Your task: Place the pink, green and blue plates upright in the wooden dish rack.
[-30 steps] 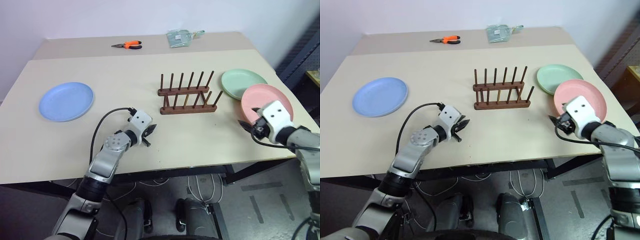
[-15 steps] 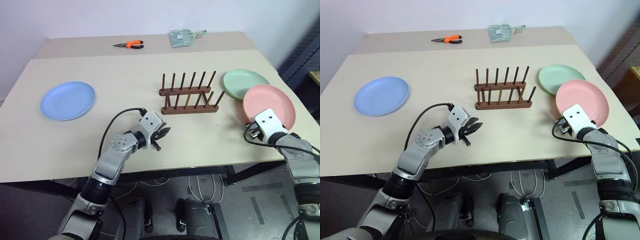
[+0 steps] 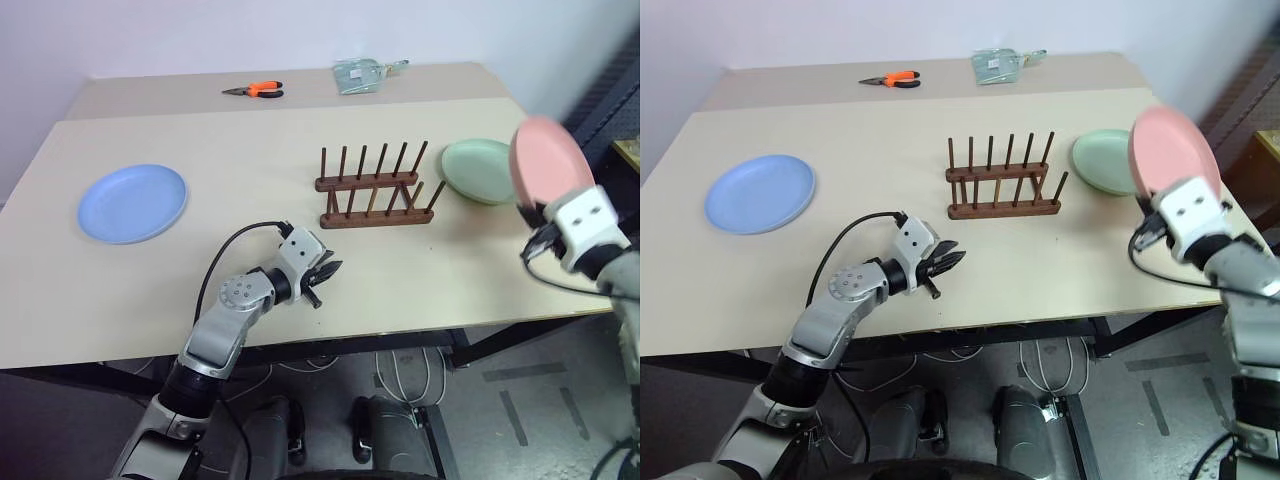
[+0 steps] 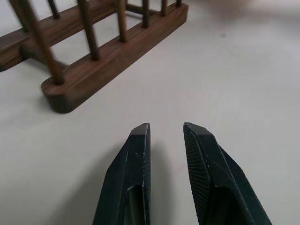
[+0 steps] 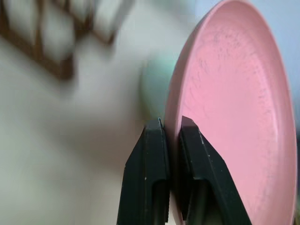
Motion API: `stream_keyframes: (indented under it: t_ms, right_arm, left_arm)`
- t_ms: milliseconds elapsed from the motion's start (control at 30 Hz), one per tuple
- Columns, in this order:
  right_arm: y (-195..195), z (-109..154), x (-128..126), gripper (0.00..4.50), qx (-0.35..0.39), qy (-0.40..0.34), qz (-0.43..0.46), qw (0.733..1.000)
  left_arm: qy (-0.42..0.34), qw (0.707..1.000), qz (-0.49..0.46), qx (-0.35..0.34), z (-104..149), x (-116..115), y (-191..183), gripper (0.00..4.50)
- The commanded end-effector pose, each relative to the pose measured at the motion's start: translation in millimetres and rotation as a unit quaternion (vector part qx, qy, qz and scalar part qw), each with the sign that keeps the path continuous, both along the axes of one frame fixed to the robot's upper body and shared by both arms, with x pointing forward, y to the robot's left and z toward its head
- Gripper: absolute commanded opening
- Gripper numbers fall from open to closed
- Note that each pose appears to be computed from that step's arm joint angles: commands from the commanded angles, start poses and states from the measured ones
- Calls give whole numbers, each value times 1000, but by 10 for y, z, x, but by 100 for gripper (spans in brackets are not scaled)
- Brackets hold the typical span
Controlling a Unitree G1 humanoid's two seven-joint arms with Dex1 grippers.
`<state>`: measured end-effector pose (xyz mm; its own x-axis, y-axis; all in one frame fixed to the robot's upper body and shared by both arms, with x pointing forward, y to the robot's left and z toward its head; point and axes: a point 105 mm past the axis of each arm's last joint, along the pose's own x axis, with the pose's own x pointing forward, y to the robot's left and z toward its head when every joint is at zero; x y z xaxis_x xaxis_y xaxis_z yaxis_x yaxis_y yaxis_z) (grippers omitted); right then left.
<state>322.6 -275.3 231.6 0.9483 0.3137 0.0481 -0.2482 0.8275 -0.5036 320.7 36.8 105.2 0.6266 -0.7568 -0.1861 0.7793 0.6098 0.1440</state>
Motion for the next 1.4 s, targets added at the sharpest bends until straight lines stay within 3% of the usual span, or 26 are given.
stream_keyframes:
  t_ms: [33, 100, 167, 300, 467, 767, 867, 1000, 1100, 1200, 1267, 1333, 1400]
  right_arm:
    - [580, 570, -144, 6, 150, -21, 167, 974]
    - [828, 728, -128, 6, 222, -12, 234, 946]
    - [876, 825, 27, 6, 303, 6, 245, 921]
    - [886, 848, 228, 6, 371, 53, 262, 889]
    - [735, 680, 455, 6, 372, 82, 215, 899]
    - [632, 565, 550, 6, 404, 125, 208, 882]
    - [587, 569, 582, 104, 395, 109, 188, 893]
    - [437, 729, 532, 301, 351, 25, 161, 922]
    - [93, 833, 421, 301, 343, -42, 113, 931]
    - [-293, 849, 343, 301, 382, -75, 61, 919]
    - [-522, 652, 377, 301, 362, -58, 1, 930]
    - [-527, 270, 478, 301, 243, 2, -45, 969]
    - [-444, -41, 568, 301, 118, 51, -58, 990]
  left_arm:
    - [-21, 999, -20, -15, 133, -23, -101, 113]
    - [-23, 999, -19, -19, 154, -7, -101, 113]
    - [-24, 999, -17, -18, 160, 3, -89, 113]
    - [-26, 999, -9, -21, 171, -4, -46, 113]
    - [-26, 999, 0, -21, 160, -32, -1, 113]
    - [-27, 999, 3, -21, 170, -39, -4, 113]
    - [-28, 999, 2, -20, 180, -25, -4, 113]
    - [-29, 999, 1, -19, 186, -27, 0, 113]
    - [-28, 999, 2, -20, 184, -38, 6, 113]
    - [-27, 999, 5, -21, 180, -43, 22, 113]
    - [-26, 999, 5, -19, 163, -44, 20, 113]
    - [-24, 1000, -1, -18, 154, -49, -7, 113]
    - [-25, 1000, -7, -17, 156, -42, -29, 113]
